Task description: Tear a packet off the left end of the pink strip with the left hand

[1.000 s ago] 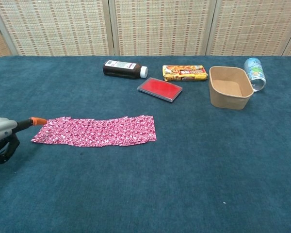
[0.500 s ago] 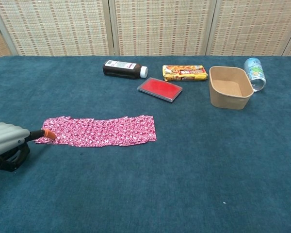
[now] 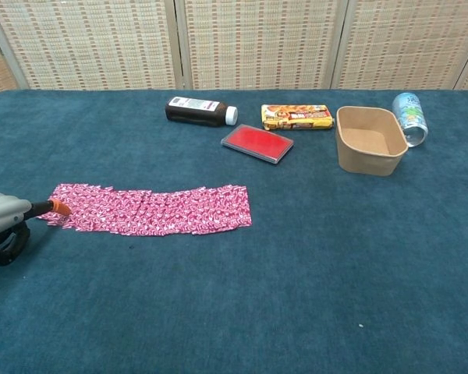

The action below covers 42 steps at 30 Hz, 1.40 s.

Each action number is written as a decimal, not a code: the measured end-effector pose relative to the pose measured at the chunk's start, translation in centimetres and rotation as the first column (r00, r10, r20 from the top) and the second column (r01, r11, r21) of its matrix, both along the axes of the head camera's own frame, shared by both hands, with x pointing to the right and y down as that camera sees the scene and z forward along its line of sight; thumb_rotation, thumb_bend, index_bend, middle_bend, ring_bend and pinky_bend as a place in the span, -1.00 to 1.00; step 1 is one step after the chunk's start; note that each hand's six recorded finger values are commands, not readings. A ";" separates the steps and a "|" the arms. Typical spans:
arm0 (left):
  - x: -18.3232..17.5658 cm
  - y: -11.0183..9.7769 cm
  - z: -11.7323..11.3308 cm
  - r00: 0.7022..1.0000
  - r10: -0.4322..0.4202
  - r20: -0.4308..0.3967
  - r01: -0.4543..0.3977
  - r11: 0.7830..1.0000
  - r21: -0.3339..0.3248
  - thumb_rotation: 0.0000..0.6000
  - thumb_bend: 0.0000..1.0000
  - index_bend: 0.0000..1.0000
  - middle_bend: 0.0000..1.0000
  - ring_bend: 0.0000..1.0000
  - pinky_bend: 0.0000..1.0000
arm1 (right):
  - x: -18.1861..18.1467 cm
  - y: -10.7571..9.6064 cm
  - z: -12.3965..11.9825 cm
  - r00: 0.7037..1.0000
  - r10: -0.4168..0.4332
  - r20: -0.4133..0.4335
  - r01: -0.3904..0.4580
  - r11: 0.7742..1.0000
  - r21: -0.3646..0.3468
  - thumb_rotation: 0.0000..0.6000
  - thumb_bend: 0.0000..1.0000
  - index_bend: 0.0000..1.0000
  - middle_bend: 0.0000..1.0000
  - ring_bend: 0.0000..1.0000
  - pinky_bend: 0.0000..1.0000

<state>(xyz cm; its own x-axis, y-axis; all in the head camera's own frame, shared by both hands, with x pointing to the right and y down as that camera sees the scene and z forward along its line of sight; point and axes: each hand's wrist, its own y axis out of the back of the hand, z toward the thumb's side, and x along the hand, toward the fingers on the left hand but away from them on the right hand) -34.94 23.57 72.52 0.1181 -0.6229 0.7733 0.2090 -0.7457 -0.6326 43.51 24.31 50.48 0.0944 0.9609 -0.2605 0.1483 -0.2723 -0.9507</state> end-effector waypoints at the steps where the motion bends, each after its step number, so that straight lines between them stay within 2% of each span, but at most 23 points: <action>1: -0.1 0.0 0.0 1.000 -0.004 0.004 0.004 1.000 0.000 1.00 0.68 -0.70 0.53 0.50 0.34 | 0.0 0.0 0.0 1.000 0.000 0.000 0.000 1.000 0.000 1.00 -0.75 -1.00 -1.00 -1.00 -0.43; 8: -1.0 -0.6 0.1 0.999 -0.035 0.030 0.035 0.999 0.007 1.00 0.68 -0.70 0.53 0.50 0.34 | 0.0 0.0 0.0 1.000 0.000 -0.003 0.000 1.000 -0.002 1.00 -0.75 -1.00 -1.00 -1.00 -0.43; 24: -3.0 -2.4 0.2 0.990 -0.083 0.118 0.075 0.995 0.070 1.00 0.68 -0.70 0.53 0.50 0.35 | 0.0 0.0 0.1 1.000 -0.002 -0.007 0.002 1.000 -0.005 1.00 -0.75 -1.00 -1.00 -1.00 -0.43; 42: -3.1 -2.3 1.1 0.987 -0.061 0.148 0.056 0.998 0.039 1.00 0.68 -0.65 0.53 0.50 0.35 | 0.0 0.0 0.0 1.000 -0.003 -0.004 0.003 1.000 -0.006 1.00 -0.75 -1.00 -1.00 -1.00 -0.43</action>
<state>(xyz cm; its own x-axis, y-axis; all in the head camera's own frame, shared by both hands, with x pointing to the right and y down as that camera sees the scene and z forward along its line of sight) -38.07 21.29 73.61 -0.0339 -0.6520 0.7574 0.2592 -0.7377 -0.6234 43.50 24.32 50.52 0.0961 0.9591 -0.2663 0.1440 -0.2781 -0.9497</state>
